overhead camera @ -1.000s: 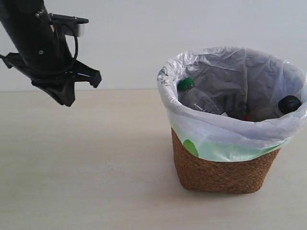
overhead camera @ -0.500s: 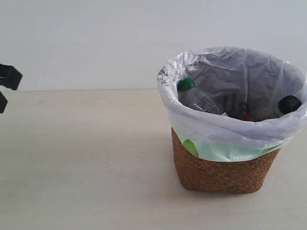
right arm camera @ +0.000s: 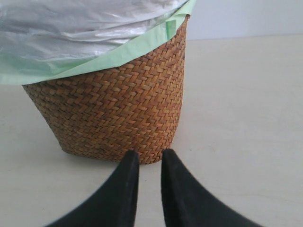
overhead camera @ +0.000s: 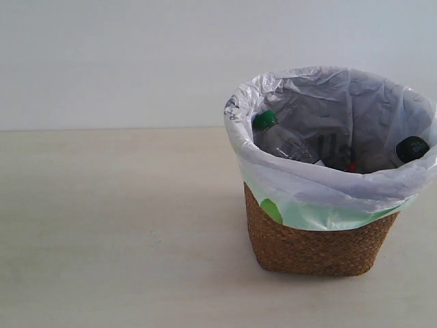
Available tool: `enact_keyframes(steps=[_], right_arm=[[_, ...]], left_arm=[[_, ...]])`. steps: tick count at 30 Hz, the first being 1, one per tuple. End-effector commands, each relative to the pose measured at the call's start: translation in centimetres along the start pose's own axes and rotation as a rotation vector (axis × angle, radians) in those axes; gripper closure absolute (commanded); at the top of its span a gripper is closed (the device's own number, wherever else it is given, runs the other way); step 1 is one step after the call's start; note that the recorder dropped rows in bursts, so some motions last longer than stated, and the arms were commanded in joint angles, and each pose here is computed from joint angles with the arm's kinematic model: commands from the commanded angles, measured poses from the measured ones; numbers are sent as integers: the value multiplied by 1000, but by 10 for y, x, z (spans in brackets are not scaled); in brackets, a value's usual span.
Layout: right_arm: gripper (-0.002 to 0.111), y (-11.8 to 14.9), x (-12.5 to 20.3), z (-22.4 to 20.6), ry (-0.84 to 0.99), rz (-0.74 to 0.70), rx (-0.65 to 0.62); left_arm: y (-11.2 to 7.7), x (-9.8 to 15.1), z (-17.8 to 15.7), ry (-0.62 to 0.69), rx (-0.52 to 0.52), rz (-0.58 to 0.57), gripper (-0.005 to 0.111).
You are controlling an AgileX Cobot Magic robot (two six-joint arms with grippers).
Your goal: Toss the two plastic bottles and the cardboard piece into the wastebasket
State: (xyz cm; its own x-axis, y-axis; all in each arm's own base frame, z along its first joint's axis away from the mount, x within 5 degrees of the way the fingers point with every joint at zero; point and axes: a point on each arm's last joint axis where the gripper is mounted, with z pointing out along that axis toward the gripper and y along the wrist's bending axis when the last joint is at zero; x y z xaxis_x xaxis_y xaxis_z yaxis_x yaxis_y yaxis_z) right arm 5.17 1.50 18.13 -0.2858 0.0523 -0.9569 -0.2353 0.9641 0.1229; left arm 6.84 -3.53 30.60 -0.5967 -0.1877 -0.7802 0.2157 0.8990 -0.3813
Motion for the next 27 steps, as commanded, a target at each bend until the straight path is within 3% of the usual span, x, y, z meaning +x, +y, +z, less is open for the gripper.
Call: enact_keyframes(steps=[1,15,18,23,27], right_arm=[[95,0,-1,-1,-10,-6,-2],[95,0,-1,-1,-12,-6,-3],[95,0,-1,-1,-12,-6,-3],[95,0,-1,-1,-12,-6,-3],[95,0,-1,-1,-12,-6,-3]], left_arm=[[2,12,-16,-91,56,-19,103],[3,17,-41,-281,108,39,103],[7,16,-34,-435,117,77,103],[28,38,-16,-685,33,49,103],[44,53,3,-763,-42,53,103]])
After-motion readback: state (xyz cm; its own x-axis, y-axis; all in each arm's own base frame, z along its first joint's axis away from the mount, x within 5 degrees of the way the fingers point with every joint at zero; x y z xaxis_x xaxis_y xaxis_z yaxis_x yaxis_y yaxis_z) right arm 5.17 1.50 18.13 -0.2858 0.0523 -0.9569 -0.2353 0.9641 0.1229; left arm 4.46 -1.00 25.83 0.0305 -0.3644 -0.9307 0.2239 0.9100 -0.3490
